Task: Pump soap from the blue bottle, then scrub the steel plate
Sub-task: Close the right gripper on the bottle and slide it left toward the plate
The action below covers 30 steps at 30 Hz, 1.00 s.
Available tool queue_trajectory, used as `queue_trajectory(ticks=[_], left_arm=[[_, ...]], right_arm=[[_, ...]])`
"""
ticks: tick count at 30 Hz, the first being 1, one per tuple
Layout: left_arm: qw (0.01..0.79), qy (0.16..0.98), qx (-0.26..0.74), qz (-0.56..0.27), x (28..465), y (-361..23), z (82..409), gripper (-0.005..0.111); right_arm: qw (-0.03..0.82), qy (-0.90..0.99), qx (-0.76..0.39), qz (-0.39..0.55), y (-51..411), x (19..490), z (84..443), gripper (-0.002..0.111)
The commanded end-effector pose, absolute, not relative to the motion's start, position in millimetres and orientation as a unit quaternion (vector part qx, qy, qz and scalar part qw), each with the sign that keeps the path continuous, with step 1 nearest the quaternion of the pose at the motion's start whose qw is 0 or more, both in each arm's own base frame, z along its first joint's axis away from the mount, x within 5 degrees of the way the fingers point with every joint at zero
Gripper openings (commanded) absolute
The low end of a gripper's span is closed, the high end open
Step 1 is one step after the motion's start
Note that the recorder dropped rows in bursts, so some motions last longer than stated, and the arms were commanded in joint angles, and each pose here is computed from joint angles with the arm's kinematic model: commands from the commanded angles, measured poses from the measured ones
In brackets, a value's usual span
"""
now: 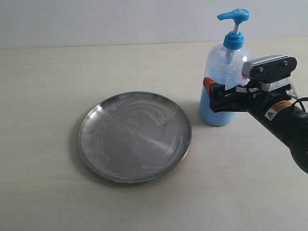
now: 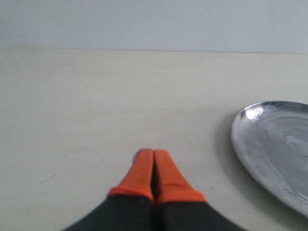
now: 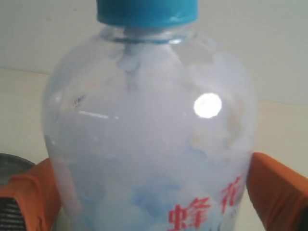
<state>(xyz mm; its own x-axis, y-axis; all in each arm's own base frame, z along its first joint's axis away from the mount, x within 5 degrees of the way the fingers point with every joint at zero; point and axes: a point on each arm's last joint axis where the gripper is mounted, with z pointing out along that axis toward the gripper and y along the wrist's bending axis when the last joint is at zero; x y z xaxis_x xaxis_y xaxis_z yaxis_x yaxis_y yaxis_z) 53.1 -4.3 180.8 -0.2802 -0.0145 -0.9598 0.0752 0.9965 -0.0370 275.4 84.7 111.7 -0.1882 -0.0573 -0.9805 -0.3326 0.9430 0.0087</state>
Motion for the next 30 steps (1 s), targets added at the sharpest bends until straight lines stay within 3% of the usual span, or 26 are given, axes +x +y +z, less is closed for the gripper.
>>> queue_trajectory(ticks=[1, 13, 17, 19, 27, 30], left_arm=[[0.606, 0.795, 0.016, -0.038, 53.1, -4.2, 181.3, 0.0], [0.606, 0.795, 0.016, -0.038, 53.1, -4.2, 181.3, 0.0], [0.606, 0.795, 0.016, -0.038, 53.1, -4.2, 181.3, 0.0], [0.606, 0.795, 0.016, -0.038, 53.1, -4.2, 181.3, 0.0], [0.606, 0.795, 0.016, -0.038, 53.1, -4.2, 181.3, 0.0], [0.606, 0.795, 0.016, -0.038, 53.1, -4.2, 181.3, 0.0]], right_arm=[[0.626, 0.755, -0.145, 0.129, 89.3, 284.8, 107.5, 0.096], [0.617, 0.763, -0.149, 0.121, 93.5, 302.6, 86.5, 0.096], [0.619, 0.761, -0.156, 0.115, 93.6, 303.2, 86.3, 0.09], [0.619, 0.761, -0.159, 0.113, 93.6, 303.2, 86.3, 0.081], [0.614, 0.759, -0.199, 0.085, 94.1, 302.5, 84.2, 0.005], [0.615, 0.758, -0.201, 0.083, 94.1, 302.5, 84.2, 0.0]])
